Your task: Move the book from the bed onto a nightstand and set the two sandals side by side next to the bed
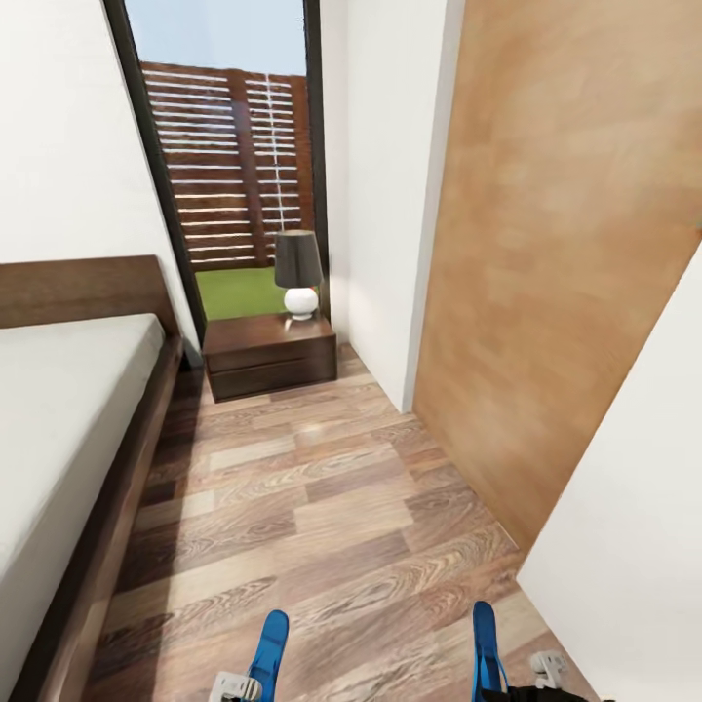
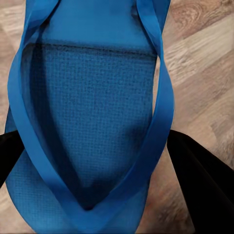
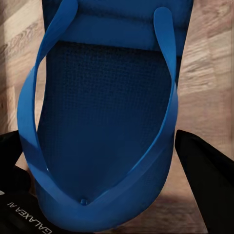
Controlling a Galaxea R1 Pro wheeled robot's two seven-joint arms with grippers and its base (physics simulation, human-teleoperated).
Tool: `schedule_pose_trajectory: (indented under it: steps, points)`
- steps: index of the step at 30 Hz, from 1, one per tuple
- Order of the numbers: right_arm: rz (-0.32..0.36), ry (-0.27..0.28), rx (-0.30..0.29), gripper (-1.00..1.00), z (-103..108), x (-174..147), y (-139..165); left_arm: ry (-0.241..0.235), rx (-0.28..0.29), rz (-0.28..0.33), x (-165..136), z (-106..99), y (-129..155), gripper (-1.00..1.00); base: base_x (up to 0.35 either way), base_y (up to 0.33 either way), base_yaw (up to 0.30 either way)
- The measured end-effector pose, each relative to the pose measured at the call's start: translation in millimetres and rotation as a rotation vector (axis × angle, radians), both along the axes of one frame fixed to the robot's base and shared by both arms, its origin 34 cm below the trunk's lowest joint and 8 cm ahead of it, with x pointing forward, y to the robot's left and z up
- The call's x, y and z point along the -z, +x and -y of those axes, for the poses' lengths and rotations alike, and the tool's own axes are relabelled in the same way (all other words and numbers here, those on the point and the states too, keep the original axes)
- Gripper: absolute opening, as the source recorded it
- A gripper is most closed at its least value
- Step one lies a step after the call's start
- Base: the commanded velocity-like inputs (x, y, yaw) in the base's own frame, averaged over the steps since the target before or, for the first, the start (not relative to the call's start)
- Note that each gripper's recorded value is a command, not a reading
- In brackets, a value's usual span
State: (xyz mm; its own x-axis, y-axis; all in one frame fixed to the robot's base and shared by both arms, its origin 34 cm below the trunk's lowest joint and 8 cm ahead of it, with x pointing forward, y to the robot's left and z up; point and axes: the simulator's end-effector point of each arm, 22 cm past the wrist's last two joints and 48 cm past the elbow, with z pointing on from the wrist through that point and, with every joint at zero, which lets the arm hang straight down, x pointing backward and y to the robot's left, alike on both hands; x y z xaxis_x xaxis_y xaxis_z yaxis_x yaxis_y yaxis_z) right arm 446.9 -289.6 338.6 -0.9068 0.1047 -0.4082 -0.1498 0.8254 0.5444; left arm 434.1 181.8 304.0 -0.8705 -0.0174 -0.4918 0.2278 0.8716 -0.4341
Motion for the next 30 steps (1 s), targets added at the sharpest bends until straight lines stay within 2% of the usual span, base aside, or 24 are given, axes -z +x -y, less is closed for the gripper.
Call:
schedule_pose_trajectory:
  steps: [30]
  points:
    - [0.001,0.002,0.001,-1.00,-0.1,-0.3,0.5,0.000,0.000,0.000,0.0,0.0,0.1,-1.00,0.328,0.000,0.000]
